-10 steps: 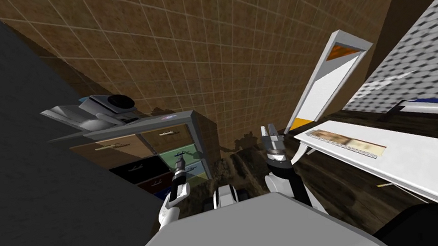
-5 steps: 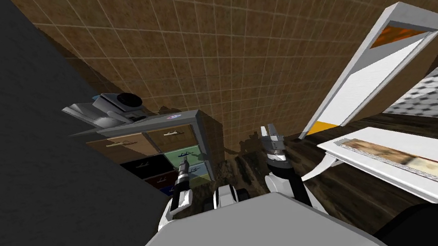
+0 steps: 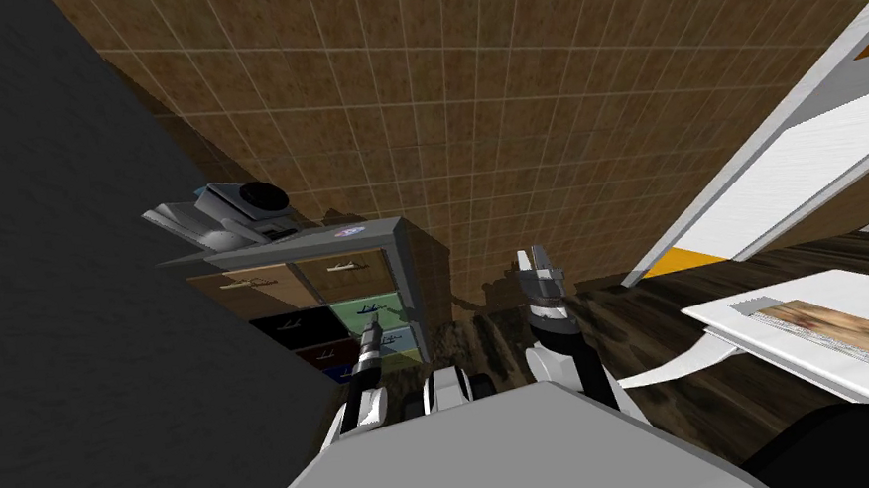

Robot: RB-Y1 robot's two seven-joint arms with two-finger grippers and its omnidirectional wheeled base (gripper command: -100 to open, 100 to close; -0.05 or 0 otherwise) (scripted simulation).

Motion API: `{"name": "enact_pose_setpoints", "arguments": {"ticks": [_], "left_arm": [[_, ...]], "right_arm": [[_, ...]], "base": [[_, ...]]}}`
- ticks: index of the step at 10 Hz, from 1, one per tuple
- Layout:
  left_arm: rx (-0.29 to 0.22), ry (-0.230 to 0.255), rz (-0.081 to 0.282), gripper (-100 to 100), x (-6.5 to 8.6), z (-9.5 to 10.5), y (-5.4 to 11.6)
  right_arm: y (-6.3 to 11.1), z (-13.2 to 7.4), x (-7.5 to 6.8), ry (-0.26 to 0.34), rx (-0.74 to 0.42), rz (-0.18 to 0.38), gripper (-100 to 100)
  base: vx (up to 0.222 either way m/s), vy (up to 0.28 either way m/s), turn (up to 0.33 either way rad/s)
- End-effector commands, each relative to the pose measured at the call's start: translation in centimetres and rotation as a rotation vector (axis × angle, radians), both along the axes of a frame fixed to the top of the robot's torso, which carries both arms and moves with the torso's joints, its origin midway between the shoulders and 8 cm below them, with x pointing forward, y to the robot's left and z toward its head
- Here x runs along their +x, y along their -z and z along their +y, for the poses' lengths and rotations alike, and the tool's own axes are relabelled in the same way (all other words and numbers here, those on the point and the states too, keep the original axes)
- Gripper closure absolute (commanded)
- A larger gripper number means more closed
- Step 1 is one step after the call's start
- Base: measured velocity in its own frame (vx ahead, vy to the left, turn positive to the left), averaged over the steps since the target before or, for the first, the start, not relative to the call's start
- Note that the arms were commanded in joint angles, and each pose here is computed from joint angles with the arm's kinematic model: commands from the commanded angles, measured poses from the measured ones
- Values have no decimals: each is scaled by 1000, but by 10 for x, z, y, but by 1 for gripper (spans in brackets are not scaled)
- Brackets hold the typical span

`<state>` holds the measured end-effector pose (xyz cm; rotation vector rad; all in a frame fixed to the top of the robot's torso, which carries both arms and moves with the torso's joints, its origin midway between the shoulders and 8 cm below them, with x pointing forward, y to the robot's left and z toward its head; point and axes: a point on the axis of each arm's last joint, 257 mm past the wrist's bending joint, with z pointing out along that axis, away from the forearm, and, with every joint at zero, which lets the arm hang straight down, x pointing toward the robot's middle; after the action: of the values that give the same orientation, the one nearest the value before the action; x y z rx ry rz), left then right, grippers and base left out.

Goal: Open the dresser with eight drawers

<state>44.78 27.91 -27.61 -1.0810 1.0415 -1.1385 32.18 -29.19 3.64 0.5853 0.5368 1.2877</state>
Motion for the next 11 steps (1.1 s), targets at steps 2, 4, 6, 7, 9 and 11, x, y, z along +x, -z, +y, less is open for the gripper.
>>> {"name": "enact_pose_setpoints", "arguments": {"ticks": [2,4,6,7,9,11], "left_arm": [[58,20,4,-100,3,14,-5],[76,41,7,-100,11,15,-13],[50,52,14,-100,19,5,-16],[44,58,18,-100,22,2,-17],[39,72,23,-100,29,-3,-21],[29,84,33,-100,36,-9,-23]], "right_arm": [[0,0,0,0,0,0,0],[0,0,0,0,0,0,0],[0,0,0,0,0,0,0],[0,0,0,0,0,0,0],[0,0,0,0,0,0,0],[0,0,0,0,0,0,0]], "base": [[-13,18,-15],[-30,44,-16],[-50,67,-34],[-45,64,-22],[-41,56,-26],[-41,52,-25]]}}
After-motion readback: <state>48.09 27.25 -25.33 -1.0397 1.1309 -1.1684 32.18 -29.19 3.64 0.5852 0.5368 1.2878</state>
